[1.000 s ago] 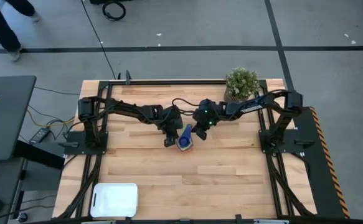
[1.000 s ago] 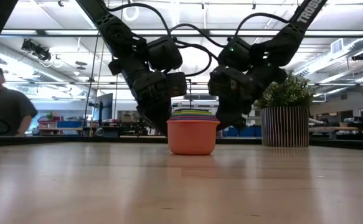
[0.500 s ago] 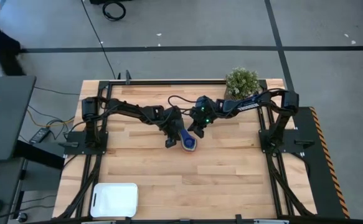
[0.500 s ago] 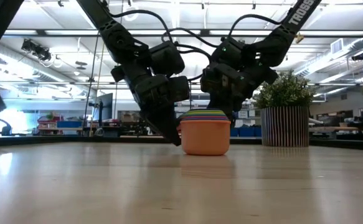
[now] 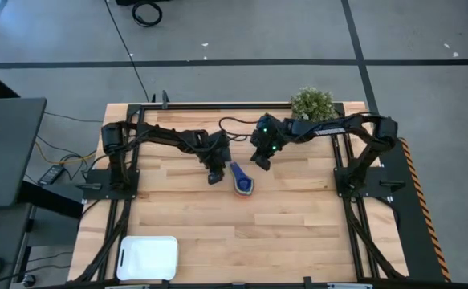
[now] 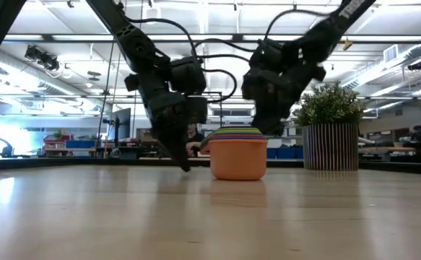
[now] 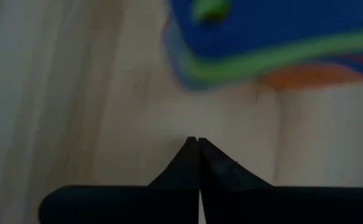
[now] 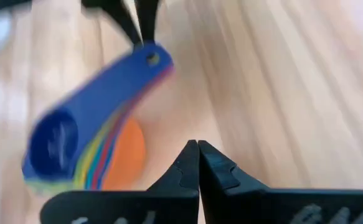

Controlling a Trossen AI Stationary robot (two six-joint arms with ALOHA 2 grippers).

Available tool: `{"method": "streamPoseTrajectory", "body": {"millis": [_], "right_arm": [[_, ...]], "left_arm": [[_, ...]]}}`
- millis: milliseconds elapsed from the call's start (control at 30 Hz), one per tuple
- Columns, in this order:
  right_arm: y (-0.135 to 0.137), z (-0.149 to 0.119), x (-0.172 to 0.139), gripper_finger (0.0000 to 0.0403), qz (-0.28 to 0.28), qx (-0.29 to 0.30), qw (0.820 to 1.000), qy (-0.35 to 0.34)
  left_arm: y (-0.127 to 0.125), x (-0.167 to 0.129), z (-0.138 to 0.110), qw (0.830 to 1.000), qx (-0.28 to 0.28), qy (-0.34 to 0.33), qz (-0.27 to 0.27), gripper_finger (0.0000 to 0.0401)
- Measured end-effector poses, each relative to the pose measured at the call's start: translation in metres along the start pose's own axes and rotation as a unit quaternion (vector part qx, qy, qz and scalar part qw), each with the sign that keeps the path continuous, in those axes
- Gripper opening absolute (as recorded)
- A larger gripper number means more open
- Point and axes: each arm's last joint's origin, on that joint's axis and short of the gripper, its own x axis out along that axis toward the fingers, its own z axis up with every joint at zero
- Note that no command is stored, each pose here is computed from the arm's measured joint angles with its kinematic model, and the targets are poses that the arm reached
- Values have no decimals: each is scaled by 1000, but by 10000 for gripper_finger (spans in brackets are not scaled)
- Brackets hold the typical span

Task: Nest measuring cups in basket
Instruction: Stack the violet measuring cup into the green measuring cup, then put the nested measuring cups into the white bin

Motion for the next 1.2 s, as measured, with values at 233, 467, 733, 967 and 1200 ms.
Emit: {"method": "streamPoseTrajectory", "body": {"millis": [233,467,733,967,1200], "right_arm": [[28,22,-58,0,-29,-65,996,46],[56,32,-89,11,-16,-91,995,47],[64,33,-89,16,0,-102,994,40],[74,35,-79,7,41,-116,992,33],[81,44,-77,17,54,-97,994,-10]], "left_arm": [[-1,-35,-3,1000,-20,11,7,0],[-21,-80,5,999,-13,-50,18,0],[-52,-135,-2,992,6,-104,70,0],[-73,-164,-16,991,32,-117,62,0],[-77,-168,-21,992,35,-108,59,16]]}}
